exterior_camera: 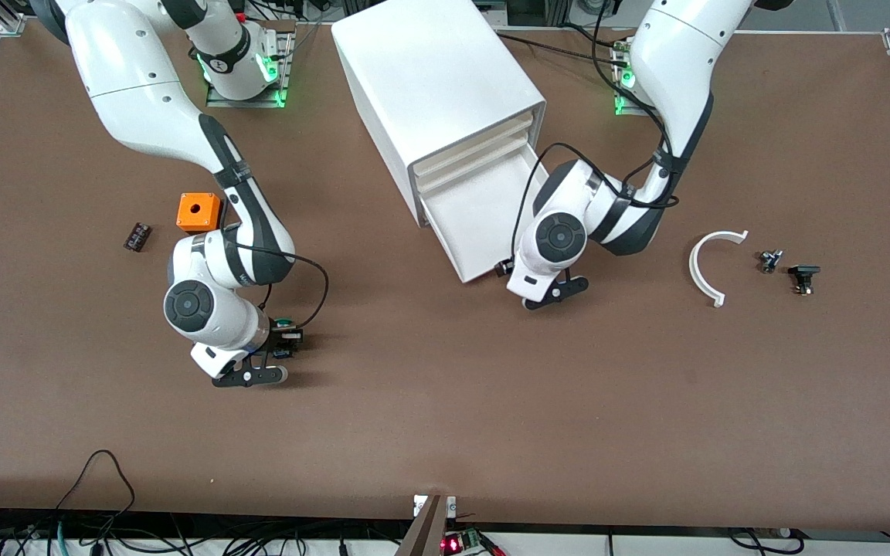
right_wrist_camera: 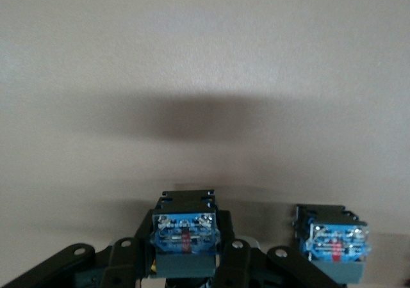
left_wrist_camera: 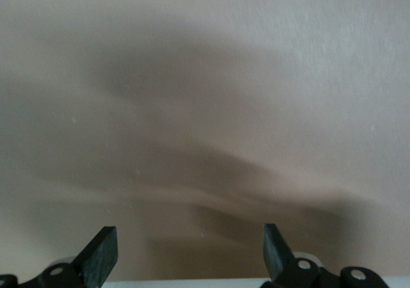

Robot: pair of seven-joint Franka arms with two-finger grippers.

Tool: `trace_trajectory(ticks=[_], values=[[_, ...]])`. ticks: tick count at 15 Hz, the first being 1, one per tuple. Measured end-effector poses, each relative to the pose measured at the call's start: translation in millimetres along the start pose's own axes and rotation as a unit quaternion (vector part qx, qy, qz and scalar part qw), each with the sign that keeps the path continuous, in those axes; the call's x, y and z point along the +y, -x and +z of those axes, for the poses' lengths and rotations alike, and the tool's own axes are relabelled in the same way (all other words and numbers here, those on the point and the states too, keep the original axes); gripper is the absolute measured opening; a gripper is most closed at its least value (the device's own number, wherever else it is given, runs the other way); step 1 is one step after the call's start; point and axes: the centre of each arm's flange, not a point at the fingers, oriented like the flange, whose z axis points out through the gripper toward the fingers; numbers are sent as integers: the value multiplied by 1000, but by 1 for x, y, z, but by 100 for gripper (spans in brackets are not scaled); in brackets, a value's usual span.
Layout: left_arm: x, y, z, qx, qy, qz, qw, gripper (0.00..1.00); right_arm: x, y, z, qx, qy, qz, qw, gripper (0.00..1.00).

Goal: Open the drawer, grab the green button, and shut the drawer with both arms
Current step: 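Push the drawer shut with the left gripper while the right gripper carries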

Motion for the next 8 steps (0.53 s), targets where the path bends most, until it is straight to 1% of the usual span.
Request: trace_trajectory(ticks=[2,6,7,8], values=[[9,24,6,-11,-3,5,1000,100,-2,5,7,-7,2,19,1000,41],[18,63,13,-35,-3,15,999,100,-4,6,12,-10,2,22,1000,41],[21,79,14,-43,-3,19,999,100,-4,6,12,-8,2,22,1000,44],[23,87,15,-45,-4,18,999,100,-4,5,10,-4,1,22,1000,51]])
